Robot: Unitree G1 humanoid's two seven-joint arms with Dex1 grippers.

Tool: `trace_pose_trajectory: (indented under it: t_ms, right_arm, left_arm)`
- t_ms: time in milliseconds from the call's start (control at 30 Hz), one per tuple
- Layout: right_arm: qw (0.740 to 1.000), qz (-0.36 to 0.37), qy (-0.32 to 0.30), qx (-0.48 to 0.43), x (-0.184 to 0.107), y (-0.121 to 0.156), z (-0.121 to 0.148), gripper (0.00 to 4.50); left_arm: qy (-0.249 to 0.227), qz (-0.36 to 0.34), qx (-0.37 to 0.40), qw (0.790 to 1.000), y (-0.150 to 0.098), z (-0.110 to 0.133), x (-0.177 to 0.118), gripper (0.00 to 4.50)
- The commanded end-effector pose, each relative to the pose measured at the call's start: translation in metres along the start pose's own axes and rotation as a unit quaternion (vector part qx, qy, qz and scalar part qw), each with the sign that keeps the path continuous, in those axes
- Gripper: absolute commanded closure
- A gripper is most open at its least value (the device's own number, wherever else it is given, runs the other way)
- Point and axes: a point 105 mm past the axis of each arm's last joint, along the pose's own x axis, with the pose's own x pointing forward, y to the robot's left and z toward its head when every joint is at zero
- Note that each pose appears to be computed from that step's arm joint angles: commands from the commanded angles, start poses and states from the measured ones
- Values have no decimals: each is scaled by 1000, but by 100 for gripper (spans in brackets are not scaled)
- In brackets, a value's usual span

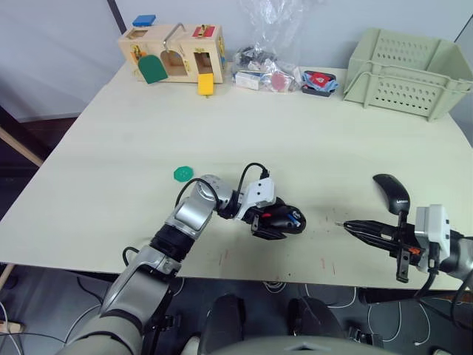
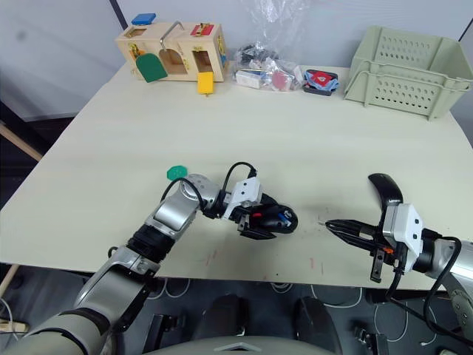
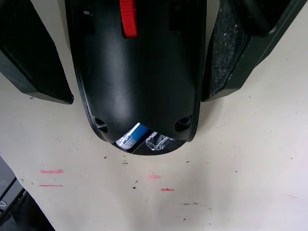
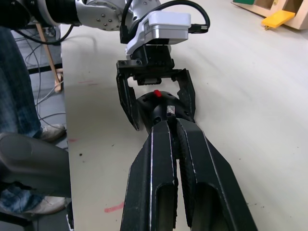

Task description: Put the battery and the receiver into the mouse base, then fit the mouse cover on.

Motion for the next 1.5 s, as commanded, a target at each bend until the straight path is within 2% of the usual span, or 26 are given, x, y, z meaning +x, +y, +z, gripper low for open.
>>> trace_pose_trajectory:
  t_ms: [33,233,300,400,433,700,867,1033,1300,1500]
  right_arm:
    - [1000,6,-8,-17,0,1,5,450]
    - [1000,9,-9,-20,2,2,5,450]
    - [1000,9,-12,-19,2,3,6,450]
    - [1000,14,-12,-12,3,5,6,450]
    - [1000,15,-11,-13,3,5,6,450]
    - [1000,2,-7,-3,8,3,9,450]
    - [999,-20,22,26,19,-3,15,450]
    - [995,-20,93,40,32,-9,22,450]
    - [977,-25,207,50,32,-24,16,450]
    - [947,-37,305,96,43,-37,9,450]
  left_arm:
    - [-6,5,18,1000,4,8,-1,4]
    - [-6,4,11,1000,4,4,0,4]
    - [-6,5,9,1000,4,3,1,42]
    - [-5,6,6,1000,4,0,2,151]
    - [-6,6,2,1000,4,0,2,156]
    - [9,10,-1,1000,1,-4,3,156]
    - [20,28,7,999,1,-2,2,156]
    - [24,47,-10,999,0,0,4,156]
    - [27,56,-1,998,-6,-1,13,156]
    - [27,60,4,998,-1,2,20,156]
